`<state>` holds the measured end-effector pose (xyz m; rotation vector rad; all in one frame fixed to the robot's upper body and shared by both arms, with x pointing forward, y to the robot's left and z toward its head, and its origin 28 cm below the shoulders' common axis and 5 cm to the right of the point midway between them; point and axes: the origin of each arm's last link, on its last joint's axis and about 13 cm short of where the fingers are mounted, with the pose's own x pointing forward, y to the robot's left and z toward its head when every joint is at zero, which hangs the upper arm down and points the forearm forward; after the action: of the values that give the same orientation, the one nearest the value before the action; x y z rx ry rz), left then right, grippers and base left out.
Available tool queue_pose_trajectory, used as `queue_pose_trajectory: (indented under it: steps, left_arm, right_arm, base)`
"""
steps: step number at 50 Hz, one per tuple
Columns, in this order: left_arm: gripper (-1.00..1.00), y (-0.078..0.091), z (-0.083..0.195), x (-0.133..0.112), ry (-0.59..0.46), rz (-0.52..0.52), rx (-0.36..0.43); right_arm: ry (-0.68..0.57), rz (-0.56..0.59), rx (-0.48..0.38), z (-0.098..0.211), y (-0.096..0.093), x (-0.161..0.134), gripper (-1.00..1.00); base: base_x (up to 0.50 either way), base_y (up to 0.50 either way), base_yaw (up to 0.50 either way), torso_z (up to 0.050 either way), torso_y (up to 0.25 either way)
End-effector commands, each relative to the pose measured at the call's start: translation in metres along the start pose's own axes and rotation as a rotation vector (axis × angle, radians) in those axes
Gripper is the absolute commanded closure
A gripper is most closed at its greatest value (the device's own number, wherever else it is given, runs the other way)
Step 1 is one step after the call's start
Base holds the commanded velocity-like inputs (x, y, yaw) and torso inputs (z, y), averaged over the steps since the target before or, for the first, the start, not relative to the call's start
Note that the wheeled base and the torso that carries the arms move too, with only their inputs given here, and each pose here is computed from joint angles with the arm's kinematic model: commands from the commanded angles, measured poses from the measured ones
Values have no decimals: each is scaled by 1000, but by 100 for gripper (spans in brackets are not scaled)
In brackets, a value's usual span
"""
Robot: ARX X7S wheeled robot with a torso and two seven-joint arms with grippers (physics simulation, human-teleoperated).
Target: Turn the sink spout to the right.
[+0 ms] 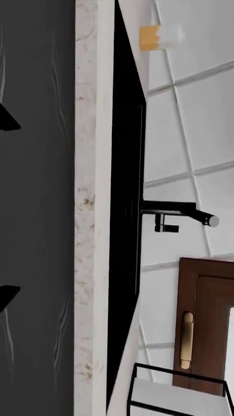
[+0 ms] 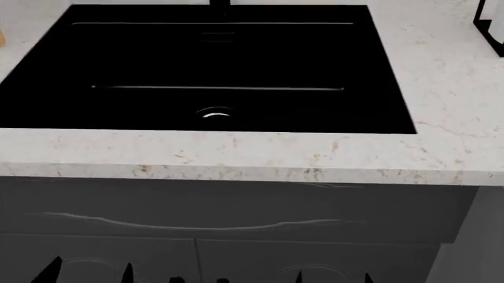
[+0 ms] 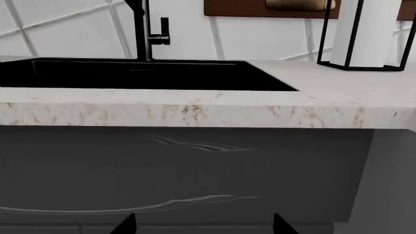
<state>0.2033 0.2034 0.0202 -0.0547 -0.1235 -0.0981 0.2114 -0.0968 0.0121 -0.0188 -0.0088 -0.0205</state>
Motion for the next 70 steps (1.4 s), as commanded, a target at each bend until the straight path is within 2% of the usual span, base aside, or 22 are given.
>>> queue_pose_trajectory:
  steps: [1, 17, 19, 23, 24, 26, 27, 28, 29, 33, 34, 37, 38, 39, 41, 43, 45, 48, 52, 59, 60, 70]
  left_arm:
    - [-100, 0, 1, 0, -7, -7, -2]
    - [-100, 1, 1, 0, -24, 18, -4]
    - [-100, 0, 0, 0, -19, 53, 55]
    - [-100, 1, 8, -3, -45, 69, 49]
    - [-100, 2, 8, -2, -40, 95, 83]
    - [-100, 3, 17, -3, -65, 99, 72]
    - [-100, 3, 21, -3, -84, 108, 87]
    - [-100, 4, 23, -3, -84, 118, 91]
    - [-100, 4, 27, -2, -79, 119, 47]
    - [-100, 4, 50, 1, -114, 125, 67]
    - [-100, 3, 57, 1, -118, 102, 0]
    - [-100, 4, 69, 0, -139, 117, 26]
    - [-100, 6, 69, 1, -96, 182, 16]
    - [-100, 5, 76, -2, -112, 138, -62]
    - [-100, 5, 81, -3, -147, 164, 38]
    - [-100, 5, 90, -4, -132, 152, -98]
    - [-100, 5, 98, -6, -158, 152, -53]
    - [-100, 5, 105, -7, -173, 138, -85]
    - [-100, 6, 107, -9, -187, 157, -25]
    - [-100, 2, 124, -13, -198, 119, -47]
    - [-100, 2, 128, -15, -230, 131, 14]
    - [-100, 8, 149, -13, -266, 146, 1]
  right_arm:
    - [0, 0, -4, 0, 0, 0, -100]
    - [1, -7, -4, 0, 0, 0, -100]
    - [-3, -19, -5, 1, -1, 0, -100]
    - [-15, -20, -25, 12, -3, -2, -100]
    - [-19, -22, -12, 17, -4, -2, -100]
    - [-26, -32, -11, 21, -7, -2, -100]
    - [-23, -26, 45, 24, -7, -2, -100]
    - [-28, -27, 26, 27, -7, -3, -100]
    - [-34, -18, 37, 33, -6, -4, -100]
    - [-31, -21, 34, 45, -7, -2, -100]
    - [-37, -18, 26, 48, -7, -2, -100]
    - [-47, -26, 27, 58, -9, -2, -100]
    - [-51, -26, 26, 61, -9, -3, -100]
    - [-52, -31, 7, 63, -10, -4, -100]
    - [-59, -31, 4, 67, -11, -5, -100]
    - [-72, -49, -12, 70, -14, -5, -100]
    - [-83, -53, -1, 77, -14, -7, -100]
    - [-119, -49, -2, 89, -15, -9, -100]
    - [-136, -62, -20, 96, -17, -9, -100]
    - [-199, -75, -14, 115, -18, -9, -100]
    - [-223, -80, 7, 120, -18, -10, -100]
    - [-278, -63, -16, 149, -18, -10, -100]
  base:
    - [0, 0, 0, 50, 0]
    - [0, 0, 0, 50, 0]
    - [0, 0, 0, 39, 0]
    - [0, 0, 0, 0, 0]
    - [0, 0, 0, 0, 0]
    - [0, 0, 0, 0, 0]
    - [0, 0, 0, 0, 0]
    - [0, 0, 0, 0, 0]
    - [0, 0, 0, 0, 0]
    - [0, 0, 0, 0, 0]
    - [0, 0, 0, 0, 0]
    - [0, 0, 0, 0, 0]
    - [0, 0, 0, 0, 0]
    - [0, 0, 0, 0, 0]
    - [0, 0, 0, 0, 0]
    - [0, 0, 0, 0, 0]
    - [0, 0, 0, 0, 0]
    - [0, 0, 0, 0, 0]
    - [0, 0, 0, 0, 0]
    - [0, 0, 0, 0, 0]
    - [0, 0, 0, 0, 0]
    - [0, 0, 0, 0, 0]
